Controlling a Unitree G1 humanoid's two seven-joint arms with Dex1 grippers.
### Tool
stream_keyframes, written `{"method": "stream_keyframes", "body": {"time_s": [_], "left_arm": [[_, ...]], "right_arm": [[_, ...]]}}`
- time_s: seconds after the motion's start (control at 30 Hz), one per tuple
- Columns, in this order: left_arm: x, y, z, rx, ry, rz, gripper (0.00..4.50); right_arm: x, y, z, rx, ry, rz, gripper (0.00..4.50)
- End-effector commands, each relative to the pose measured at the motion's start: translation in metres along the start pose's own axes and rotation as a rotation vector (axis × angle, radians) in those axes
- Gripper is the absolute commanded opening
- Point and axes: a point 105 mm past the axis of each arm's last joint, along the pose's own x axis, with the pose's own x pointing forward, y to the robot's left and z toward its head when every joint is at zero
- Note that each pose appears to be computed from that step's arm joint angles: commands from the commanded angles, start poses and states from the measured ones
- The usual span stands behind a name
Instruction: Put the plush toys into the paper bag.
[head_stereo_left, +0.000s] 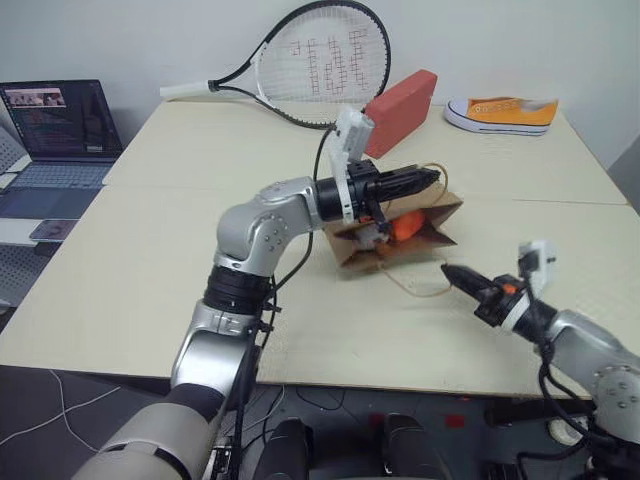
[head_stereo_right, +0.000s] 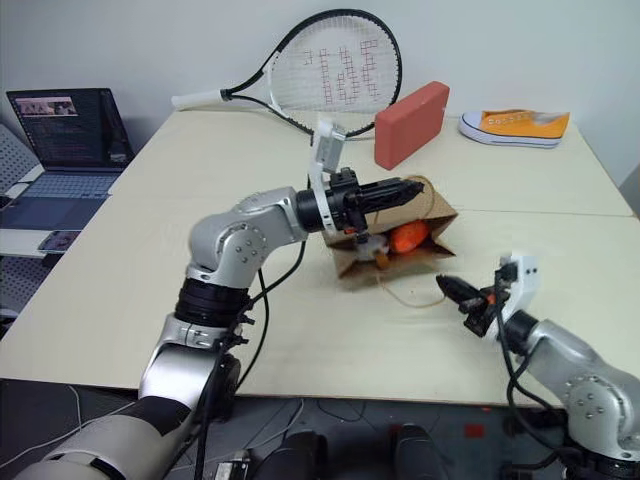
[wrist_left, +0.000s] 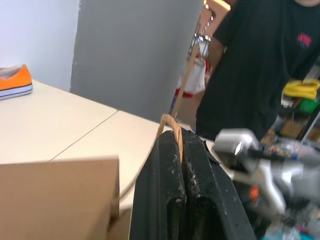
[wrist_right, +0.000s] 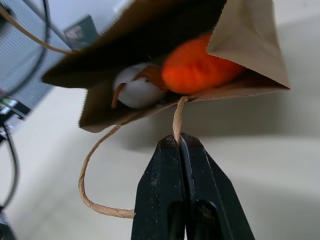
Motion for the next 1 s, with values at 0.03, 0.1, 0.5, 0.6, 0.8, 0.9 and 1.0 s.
{"method": "stream_keyframes", "body": {"time_s": [0.03, 0.1, 0.5, 0.6, 0.8, 0.9, 1.0], "left_arm": [[-0.008, -0.004, 0.028, 0.143, 0.028, -0.036, 0.0], [-0.012, -0.002, 0.037, 0.187, 0.054, -0.041, 0.0], [0.014, 0.015, 0.042, 0.196, 0.13, -0.081, 0.0], [0.018, 0.029, 0.033, 0.168, 0.134, -0.032, 0.0], [0.022, 0.038, 0.032, 0.156, 0.1, -0.003, 0.0], [0.025, 0.04, 0.037, 0.151, 0.075, 0.009, 0.0], [0.027, 0.041, 0.041, 0.153, 0.055, 0.013, 0.0]], "right_arm": [[-0.014, 0.031, 0.03, 0.052, -0.062, 0.109, 0.01], [-0.021, 0.043, 0.043, 0.085, -0.067, 0.142, 0.01], [-0.022, 0.027, 0.091, 0.11, -0.11, -0.002, 0.01], [-0.015, 0.028, 0.098, 0.104, -0.111, -0.008, 0.01], [-0.005, 0.036, 0.108, 0.078, -0.115, 0.019, 0.01], [-0.003, 0.033, 0.111, 0.077, -0.12, 0.006, 0.01], [-0.001, 0.03, 0.113, 0.071, -0.126, -0.001, 0.01]]}}
